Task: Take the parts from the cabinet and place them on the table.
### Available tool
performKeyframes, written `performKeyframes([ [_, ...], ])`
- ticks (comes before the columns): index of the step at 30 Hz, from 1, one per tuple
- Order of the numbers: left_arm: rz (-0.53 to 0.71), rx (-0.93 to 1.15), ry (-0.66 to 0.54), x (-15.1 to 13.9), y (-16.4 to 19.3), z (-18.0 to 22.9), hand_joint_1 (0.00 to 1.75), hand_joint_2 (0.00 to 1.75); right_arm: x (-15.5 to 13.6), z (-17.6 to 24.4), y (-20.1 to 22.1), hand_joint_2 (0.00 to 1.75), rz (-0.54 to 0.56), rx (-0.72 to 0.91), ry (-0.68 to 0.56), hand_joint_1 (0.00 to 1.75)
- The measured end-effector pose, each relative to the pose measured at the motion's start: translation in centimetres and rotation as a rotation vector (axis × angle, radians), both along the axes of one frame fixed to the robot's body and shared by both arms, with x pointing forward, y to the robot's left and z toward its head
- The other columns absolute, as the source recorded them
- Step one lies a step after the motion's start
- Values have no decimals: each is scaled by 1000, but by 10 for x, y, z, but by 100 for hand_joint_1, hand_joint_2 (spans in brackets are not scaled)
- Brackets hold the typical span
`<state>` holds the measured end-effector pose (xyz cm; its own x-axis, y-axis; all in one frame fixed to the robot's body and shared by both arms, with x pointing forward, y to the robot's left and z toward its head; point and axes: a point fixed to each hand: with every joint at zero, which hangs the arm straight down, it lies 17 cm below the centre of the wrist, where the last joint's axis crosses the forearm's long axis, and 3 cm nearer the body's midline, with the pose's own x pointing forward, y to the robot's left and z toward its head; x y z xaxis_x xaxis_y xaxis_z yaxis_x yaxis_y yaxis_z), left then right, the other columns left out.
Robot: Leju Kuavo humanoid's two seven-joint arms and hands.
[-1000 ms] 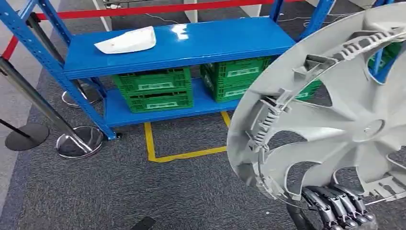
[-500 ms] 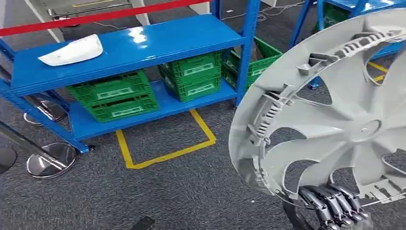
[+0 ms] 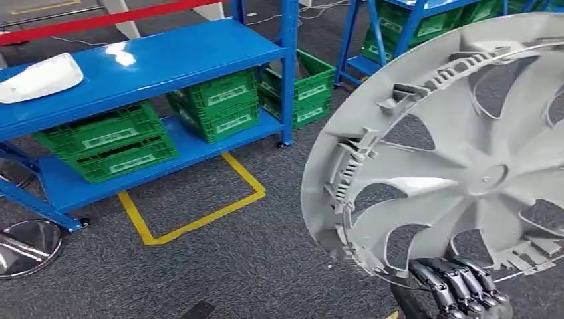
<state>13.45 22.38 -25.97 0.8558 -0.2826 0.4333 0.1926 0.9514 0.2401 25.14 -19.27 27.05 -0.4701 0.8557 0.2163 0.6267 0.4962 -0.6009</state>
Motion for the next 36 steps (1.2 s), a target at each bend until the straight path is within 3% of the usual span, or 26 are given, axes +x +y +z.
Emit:
performKeyframes([
  [36, -8, 13, -7, 4, 1, 1, 0, 175, 1, 0, -5, 175, 7, 40, -4, 175],
])
